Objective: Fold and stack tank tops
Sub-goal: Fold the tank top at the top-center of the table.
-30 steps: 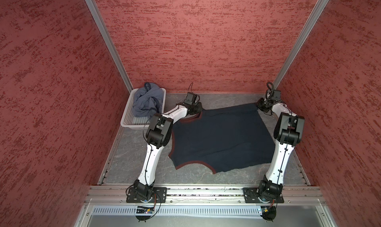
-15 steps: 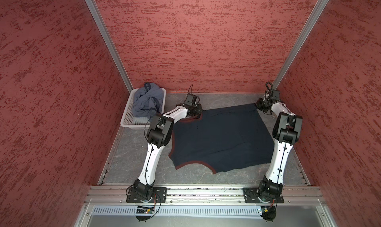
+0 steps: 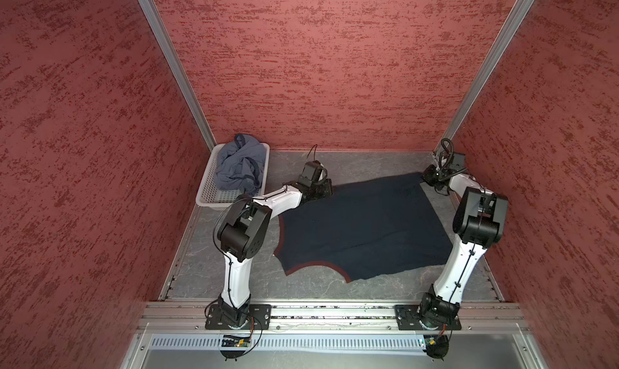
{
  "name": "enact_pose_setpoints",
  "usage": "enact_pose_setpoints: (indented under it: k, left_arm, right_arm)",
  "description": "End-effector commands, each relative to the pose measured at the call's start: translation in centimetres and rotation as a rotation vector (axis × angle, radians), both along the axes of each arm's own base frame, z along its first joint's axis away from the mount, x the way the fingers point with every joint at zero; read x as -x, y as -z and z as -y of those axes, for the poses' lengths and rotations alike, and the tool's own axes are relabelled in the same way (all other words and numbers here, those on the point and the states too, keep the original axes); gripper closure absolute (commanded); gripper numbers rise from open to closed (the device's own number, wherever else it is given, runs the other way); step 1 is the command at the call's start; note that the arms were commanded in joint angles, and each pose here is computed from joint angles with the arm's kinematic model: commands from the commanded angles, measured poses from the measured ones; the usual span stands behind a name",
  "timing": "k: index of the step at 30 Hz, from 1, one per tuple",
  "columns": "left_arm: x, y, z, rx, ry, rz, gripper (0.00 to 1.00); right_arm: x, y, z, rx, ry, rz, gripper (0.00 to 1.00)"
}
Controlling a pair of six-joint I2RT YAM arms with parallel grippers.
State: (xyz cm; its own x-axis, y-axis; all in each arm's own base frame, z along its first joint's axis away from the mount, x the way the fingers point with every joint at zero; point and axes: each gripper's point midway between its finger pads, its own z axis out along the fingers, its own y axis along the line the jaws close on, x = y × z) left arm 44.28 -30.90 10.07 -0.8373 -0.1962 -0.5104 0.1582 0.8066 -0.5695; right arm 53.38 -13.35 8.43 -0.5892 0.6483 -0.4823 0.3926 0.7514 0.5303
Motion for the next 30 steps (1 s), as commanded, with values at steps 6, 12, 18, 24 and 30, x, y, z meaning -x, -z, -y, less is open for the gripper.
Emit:
enact_pose_setpoints:
  k: [6, 12, 18, 24, 30]
  left_arm:
    - [4.3, 2.4, -0.6, -0.014, -0.009, -0.043, 0.98]
    - [6.1, 4.1, -0.8, -0.016, -0.005, -0.086, 0.98]
    - [7.5, 4.8, 0.3, -0.029, 0.033, -0.107, 0.96]
    - [7.8, 4.5, 0.5, -0.019, 0.034, -0.107, 0.95]
    - [8.2, 3.5, 0.7, -0.028, 0.037, -0.085, 0.95]
  right_arm:
    - [3.5, -1.9, 2.0, 0.035, 0.129, 0.038, 0.95]
    - [5.3, 0.6, 1.7, 0.008, 0.165, -0.006, 0.95]
    - [6.5, 3.3, 2.8, 0.027, 0.237, -0.097, 0.95]
    - [7.0, 3.3, 3.7, 0.044, 0.281, -0.115, 0.95]
    - [7.4, 3.6, 3.5, 0.03, 0.289, -0.123, 0.94]
